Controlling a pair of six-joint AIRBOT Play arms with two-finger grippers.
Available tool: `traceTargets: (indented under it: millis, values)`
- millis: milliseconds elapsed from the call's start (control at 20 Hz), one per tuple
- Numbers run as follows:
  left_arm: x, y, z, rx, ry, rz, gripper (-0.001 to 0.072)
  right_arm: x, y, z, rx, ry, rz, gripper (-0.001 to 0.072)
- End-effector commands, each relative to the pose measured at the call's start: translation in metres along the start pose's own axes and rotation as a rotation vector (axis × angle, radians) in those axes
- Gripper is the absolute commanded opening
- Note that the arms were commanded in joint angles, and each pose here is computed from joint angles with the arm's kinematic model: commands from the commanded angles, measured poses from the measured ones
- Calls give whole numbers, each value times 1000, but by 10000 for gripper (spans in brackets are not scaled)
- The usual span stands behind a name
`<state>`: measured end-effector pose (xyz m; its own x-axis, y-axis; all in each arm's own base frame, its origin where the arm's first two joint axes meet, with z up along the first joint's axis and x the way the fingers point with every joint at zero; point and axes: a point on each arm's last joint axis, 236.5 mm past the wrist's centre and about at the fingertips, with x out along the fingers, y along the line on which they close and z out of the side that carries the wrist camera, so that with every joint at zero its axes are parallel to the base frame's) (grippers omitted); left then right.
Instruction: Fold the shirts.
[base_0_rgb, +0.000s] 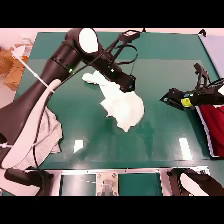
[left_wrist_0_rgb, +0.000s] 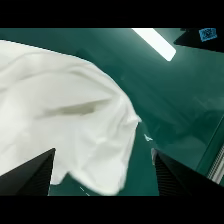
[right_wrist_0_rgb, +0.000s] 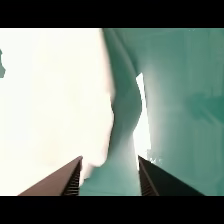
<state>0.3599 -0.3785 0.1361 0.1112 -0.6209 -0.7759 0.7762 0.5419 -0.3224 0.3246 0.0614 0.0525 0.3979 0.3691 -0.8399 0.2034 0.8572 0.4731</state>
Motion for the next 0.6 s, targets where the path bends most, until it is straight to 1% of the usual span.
traceTargets:
  millis: [0,50,150,300,350,450,550]
  values:
    - [-18,44,-17,-71,75,92,709,-3,-9,2,25,-1,-13,480]
    - [-33,75,-24,-137,82,146,708,-2,-10,-2,27,13,-13,500]
    - [-56,134,-44,-280,81,220,708,13,-12,-24,23,78,-19,500]
    - [-63,212,-85,-461,61,286,709,51,-10,-94,17,258,-4,500]
    - [-59,234,-98,-505,49,305,709,66,-1,-120,26,307,30,500]
    - [-49,270,-115,-574,-8,343,709,88,26,-152,66,332,125,500]
    - [-36,287,-116,-618,-67,338,709,105,50,-154,94,262,192,499]
